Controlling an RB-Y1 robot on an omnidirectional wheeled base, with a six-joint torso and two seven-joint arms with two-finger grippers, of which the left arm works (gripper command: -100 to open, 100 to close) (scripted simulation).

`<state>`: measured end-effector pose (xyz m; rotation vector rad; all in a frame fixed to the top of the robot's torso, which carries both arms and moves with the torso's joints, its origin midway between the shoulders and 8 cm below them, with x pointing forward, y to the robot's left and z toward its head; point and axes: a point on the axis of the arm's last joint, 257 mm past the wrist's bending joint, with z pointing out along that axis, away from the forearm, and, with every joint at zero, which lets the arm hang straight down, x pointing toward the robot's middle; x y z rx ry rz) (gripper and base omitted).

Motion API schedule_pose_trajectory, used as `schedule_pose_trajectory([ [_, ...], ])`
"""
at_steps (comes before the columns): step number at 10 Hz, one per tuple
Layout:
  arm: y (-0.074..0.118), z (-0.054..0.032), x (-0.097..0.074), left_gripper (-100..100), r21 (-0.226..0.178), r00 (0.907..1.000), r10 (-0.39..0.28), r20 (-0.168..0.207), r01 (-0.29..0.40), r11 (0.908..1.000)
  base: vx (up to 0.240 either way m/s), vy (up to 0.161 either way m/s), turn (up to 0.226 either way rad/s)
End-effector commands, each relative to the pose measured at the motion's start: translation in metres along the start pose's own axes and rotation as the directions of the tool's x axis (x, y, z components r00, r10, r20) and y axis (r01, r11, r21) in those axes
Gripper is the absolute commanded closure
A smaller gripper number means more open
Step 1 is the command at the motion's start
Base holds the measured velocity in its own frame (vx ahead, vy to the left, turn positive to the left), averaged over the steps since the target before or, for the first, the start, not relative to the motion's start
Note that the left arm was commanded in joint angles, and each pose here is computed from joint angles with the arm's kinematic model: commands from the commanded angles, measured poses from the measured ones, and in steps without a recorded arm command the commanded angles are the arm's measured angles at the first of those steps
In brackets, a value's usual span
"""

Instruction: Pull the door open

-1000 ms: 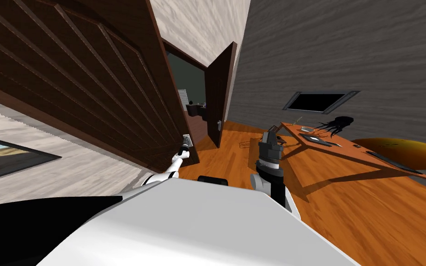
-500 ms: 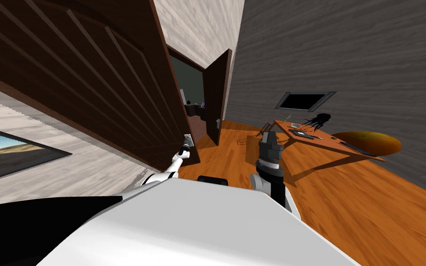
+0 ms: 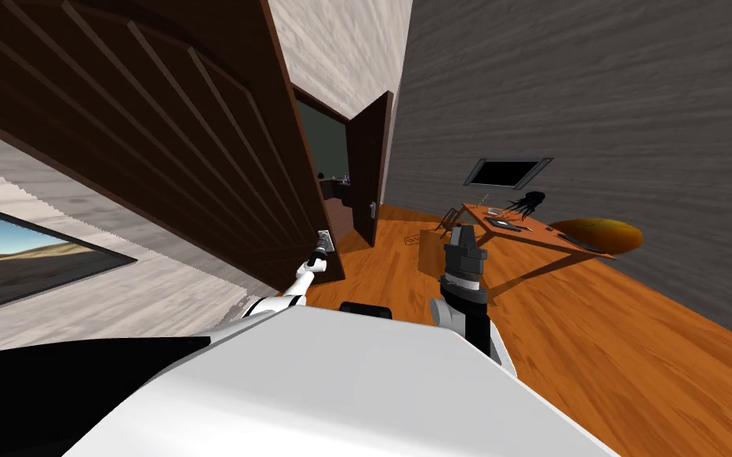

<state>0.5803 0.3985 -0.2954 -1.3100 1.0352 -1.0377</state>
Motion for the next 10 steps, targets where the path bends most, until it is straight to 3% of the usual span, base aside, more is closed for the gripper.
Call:
schedule_pose_trajectory([
  [1, 0.002, -0.0013, 0.003, 100, -0.003, 0.9999, 0.000, -0.013, 0.000, 1.0000, -0.197, 0.058, -0.096],
  [7, 0.001, -0.0009, 0.017, 100, -0.001, 0.9982, 0.001, -0.060, -0.001, 1.0000, -0.202, 0.060, -0.088],
  [10, 0.004, -0.0023, 0.025, 100, -0.007, 0.9969, 0.000, -0.078, 0.000, 1.0000, -0.126, 0.043, -0.070],
])
